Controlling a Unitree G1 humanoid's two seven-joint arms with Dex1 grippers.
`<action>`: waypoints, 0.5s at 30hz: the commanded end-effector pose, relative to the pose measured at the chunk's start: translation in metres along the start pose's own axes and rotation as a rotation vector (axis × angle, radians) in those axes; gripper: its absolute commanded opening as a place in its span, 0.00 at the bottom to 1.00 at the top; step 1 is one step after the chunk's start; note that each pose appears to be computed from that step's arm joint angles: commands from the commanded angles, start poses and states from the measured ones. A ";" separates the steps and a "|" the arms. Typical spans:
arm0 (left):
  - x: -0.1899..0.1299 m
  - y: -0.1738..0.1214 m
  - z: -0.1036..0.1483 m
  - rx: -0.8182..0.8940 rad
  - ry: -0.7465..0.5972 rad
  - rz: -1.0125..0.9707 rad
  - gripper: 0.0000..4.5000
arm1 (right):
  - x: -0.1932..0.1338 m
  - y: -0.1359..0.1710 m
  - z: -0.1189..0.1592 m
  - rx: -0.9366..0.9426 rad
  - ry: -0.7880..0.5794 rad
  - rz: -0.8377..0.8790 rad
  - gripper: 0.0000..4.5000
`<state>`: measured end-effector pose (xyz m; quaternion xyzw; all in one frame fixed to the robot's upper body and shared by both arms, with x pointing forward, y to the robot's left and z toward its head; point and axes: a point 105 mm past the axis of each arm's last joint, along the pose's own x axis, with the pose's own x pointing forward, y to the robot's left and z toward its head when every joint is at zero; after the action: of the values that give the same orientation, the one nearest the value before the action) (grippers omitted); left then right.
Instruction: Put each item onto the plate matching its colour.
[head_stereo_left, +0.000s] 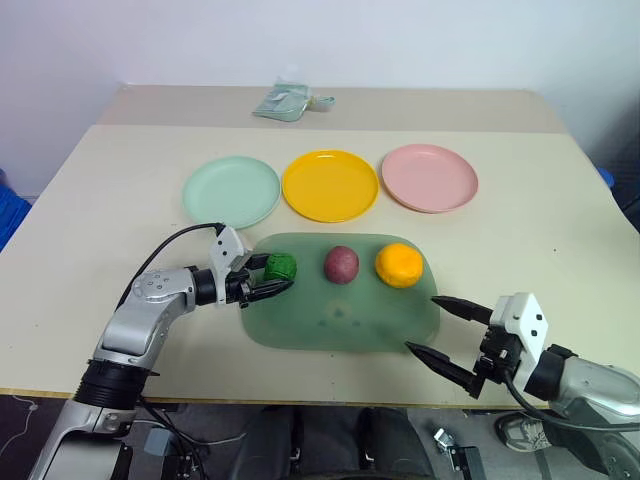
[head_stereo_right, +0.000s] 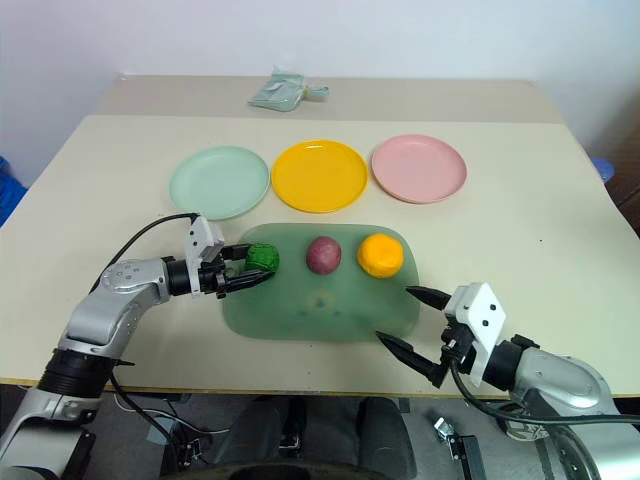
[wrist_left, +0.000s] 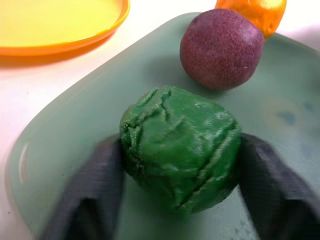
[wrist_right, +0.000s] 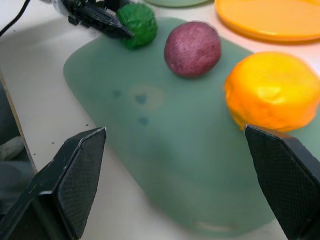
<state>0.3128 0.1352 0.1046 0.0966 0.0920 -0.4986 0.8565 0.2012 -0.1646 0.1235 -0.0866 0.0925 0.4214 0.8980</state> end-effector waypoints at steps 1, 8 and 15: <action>-0.008 0.013 0.012 0.037 -0.040 0.071 0.51 | 0.002 -0.001 0.007 -0.033 -0.029 -0.008 1.00; -0.041 0.126 0.038 -0.030 -0.120 0.781 0.51 | 0.020 -0.021 0.017 -0.076 -0.102 0.012 1.00; -0.027 0.141 0.040 -0.093 -0.131 0.799 0.74 | 0.044 -0.025 0.034 -0.122 -0.157 0.062 1.00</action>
<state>0.4215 0.2159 0.1427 0.0473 0.0437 -0.1237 0.9902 0.2502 -0.1425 0.1413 -0.0952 0.0169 0.4576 0.8839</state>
